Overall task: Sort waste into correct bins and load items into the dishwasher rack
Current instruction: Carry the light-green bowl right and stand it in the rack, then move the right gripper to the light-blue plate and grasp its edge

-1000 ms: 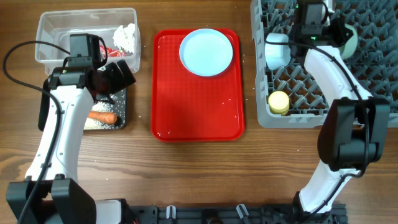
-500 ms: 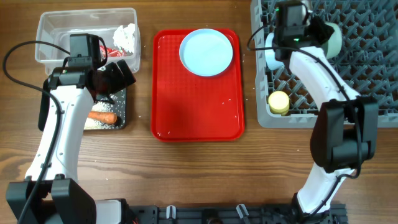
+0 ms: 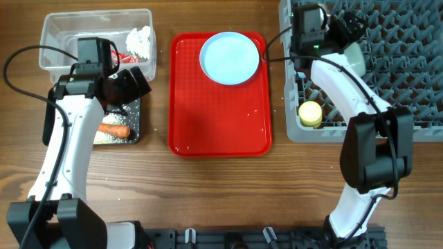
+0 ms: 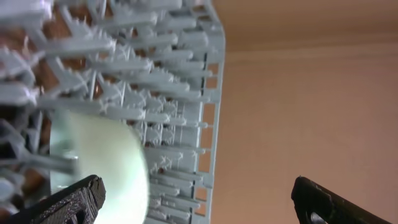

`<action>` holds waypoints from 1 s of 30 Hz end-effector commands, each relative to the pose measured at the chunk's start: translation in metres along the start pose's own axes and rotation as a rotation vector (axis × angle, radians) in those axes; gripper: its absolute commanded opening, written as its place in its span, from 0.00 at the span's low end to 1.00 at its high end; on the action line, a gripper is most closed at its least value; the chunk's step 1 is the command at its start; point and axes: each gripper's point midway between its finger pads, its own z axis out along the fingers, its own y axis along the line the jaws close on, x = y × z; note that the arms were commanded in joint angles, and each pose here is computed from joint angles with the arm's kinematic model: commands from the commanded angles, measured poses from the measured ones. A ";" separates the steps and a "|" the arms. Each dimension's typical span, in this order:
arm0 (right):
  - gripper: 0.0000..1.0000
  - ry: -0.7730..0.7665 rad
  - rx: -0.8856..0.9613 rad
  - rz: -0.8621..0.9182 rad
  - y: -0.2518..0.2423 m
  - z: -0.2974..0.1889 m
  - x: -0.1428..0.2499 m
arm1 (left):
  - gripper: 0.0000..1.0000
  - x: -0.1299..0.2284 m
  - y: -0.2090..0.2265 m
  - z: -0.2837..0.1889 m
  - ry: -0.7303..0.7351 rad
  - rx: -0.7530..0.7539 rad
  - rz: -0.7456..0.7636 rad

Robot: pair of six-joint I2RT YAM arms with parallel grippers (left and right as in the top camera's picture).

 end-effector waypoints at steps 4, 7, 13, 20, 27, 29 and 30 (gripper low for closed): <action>1.00 -0.083 0.137 0.216 -0.062 -0.017 -0.021 | 1.00 -0.004 -0.002 -0.005 -0.013 0.014 -0.015; 1.00 -0.135 0.213 0.356 -0.101 -0.029 -0.028 | 1.00 -0.004 -0.002 -0.005 -0.013 0.014 -0.015; 1.00 -0.293 0.206 0.360 -0.110 -0.075 -0.061 | 1.00 -0.004 -0.002 -0.005 -0.013 0.014 -0.015; 1.00 -0.551 -0.173 0.420 -0.017 -0.147 -0.113 | 1.00 -0.004 -0.002 -0.005 -0.013 0.014 -0.015; 0.97 -0.574 -0.841 0.528 0.093 -0.221 -0.120 | 1.00 -0.004 -0.002 -0.005 -0.013 0.014 -0.015; 0.97 -0.514 -0.972 0.546 0.110 -0.228 -0.112 | 1.00 -0.004 -0.002 -0.005 -0.013 0.014 -0.015; 0.97 -0.485 -1.036 0.544 0.118 -0.231 -0.108 | 1.00 -0.004 -0.002 -0.005 -0.013 0.014 -0.015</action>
